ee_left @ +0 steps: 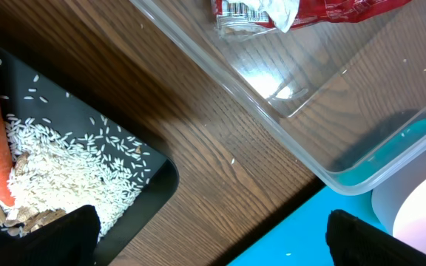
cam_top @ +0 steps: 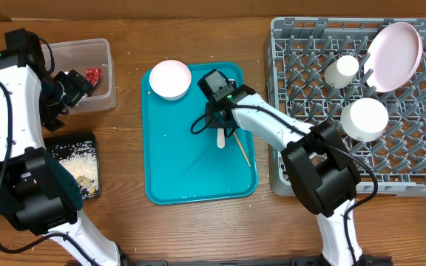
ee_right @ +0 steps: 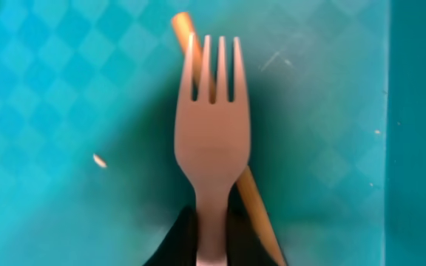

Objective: Sort waste into correct bins and load items into the dishwasher rack
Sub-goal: 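Lower the right gripper onto the wooden chopstick and grasp it, then carry the chopstick right and drop it into the dish rack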

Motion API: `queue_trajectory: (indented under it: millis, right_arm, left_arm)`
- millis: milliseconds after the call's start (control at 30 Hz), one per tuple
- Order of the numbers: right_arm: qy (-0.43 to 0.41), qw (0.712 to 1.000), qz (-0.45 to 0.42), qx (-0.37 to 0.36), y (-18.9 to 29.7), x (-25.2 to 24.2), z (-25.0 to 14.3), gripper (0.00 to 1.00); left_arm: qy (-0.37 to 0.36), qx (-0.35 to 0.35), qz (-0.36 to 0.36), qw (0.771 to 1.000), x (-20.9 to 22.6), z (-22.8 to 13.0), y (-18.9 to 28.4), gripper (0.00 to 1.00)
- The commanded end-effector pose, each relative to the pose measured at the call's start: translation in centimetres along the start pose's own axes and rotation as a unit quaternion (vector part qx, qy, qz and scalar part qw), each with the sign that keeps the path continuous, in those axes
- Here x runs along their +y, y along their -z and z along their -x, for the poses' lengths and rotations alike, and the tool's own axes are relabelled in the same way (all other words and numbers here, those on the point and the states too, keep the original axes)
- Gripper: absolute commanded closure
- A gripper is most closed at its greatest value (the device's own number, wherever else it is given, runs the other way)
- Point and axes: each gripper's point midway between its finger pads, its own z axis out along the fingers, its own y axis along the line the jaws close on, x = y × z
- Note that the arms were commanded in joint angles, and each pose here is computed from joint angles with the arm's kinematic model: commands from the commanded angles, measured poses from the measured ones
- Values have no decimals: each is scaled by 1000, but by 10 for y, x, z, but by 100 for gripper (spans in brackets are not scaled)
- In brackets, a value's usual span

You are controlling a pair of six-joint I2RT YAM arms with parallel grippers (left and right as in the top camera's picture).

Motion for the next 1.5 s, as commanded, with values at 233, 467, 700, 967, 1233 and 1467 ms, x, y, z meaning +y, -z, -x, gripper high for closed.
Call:
queue_trajectory:
  millis: [233, 467, 700, 967, 1233, 1467]
  right_arm:
    - [5, 993, 27, 111, -18, 8, -47, 96]
    - [32, 983, 151, 100, 54, 31, -11, 96]
    - [24, 981, 189, 41, 132, -13, 39, 96]
    - [-14, 983, 175, 49, 141, -53, 43, 82]
    - [-63, 991, 97, 60, 94, -32, 2, 67]
    - [-98, 994, -6, 44, 53, -22, -29, 67]
  left_arm:
    - [9, -1, -5, 1000, -2, -1, 3, 0]
    - [9, -1, -5, 1000, -2, -1, 3, 0]
    - [9, -1, -5, 1000, -2, -1, 3, 0]
    - [9, -1, -5, 1000, -2, -1, 3, 0]
    - [9, -1, -5, 1000, -2, -1, 3, 0]
    - [9, -1, -5, 1000, -2, -1, 3, 0]
